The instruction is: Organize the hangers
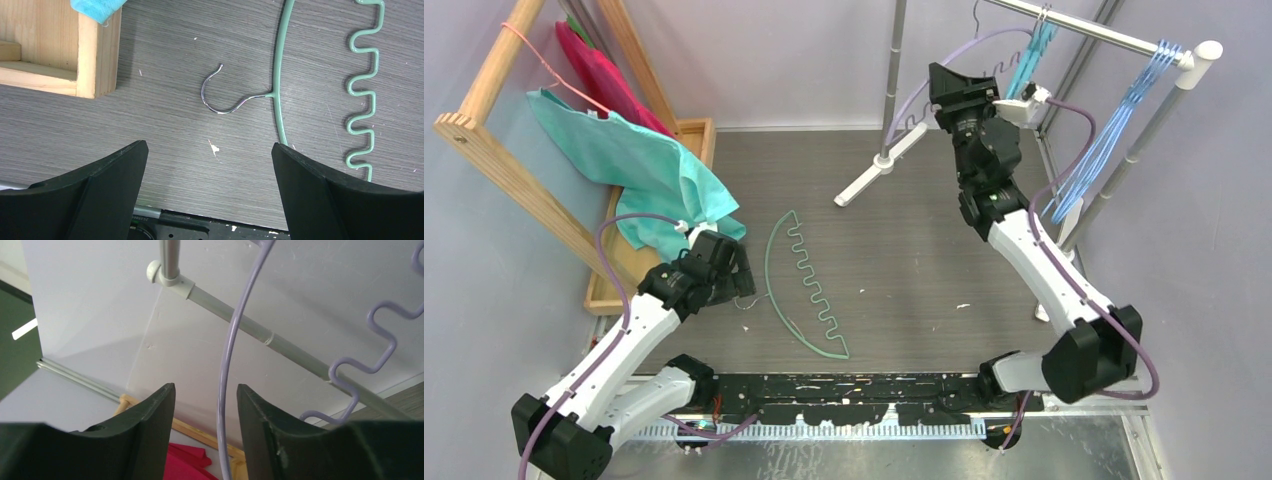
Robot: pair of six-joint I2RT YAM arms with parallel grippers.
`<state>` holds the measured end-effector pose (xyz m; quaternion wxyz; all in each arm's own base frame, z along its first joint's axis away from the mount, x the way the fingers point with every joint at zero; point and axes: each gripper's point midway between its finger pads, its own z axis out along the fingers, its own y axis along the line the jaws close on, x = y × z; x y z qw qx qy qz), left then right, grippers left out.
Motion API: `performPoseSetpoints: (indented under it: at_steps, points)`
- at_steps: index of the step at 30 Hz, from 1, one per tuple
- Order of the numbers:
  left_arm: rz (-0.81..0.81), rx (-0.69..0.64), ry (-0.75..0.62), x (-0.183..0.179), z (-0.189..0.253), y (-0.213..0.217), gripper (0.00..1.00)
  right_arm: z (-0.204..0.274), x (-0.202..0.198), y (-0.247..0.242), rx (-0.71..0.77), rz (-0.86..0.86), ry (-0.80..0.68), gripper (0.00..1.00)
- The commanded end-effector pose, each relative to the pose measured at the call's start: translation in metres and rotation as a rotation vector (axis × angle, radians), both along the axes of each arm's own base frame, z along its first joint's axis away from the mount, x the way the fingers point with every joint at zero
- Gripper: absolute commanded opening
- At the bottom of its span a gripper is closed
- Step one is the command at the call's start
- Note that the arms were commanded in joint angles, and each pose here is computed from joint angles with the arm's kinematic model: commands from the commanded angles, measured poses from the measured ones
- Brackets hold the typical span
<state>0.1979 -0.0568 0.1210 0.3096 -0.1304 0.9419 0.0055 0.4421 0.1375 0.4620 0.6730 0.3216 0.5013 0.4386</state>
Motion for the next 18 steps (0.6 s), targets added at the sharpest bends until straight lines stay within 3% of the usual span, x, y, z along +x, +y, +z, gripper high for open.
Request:
performPoseSetpoints:
  at_steps: [1, 6, 11, 15, 18]
  points:
    - [0.011, -0.002, -0.038, 0.007, 0.014, 0.001, 0.98, 0.044, -0.046, -0.018, -0.044, -0.019, -0.107, 0.64]
    - [0.018, 0.004, -0.026, 0.007, 0.010, 0.001, 0.98, 0.050, -0.085, -0.019, -0.135, 0.021, -0.165, 0.74]
    - [0.035, 0.004, -0.019, 0.009, 0.007, 0.001, 0.98, 0.055, -0.133, 0.062, -0.454, 0.352, -0.254, 0.73]
    - [0.066, 0.010, -0.038, 0.013, 0.010, 0.004, 0.98, -0.013, -0.171, 0.165, -0.829, 0.549, -0.164, 0.73]
    - [0.127, 0.034, -0.034, 0.017, 0.021, 0.011, 0.98, -0.101, -0.189, 0.210, -0.981, 0.732, -0.048, 0.68]
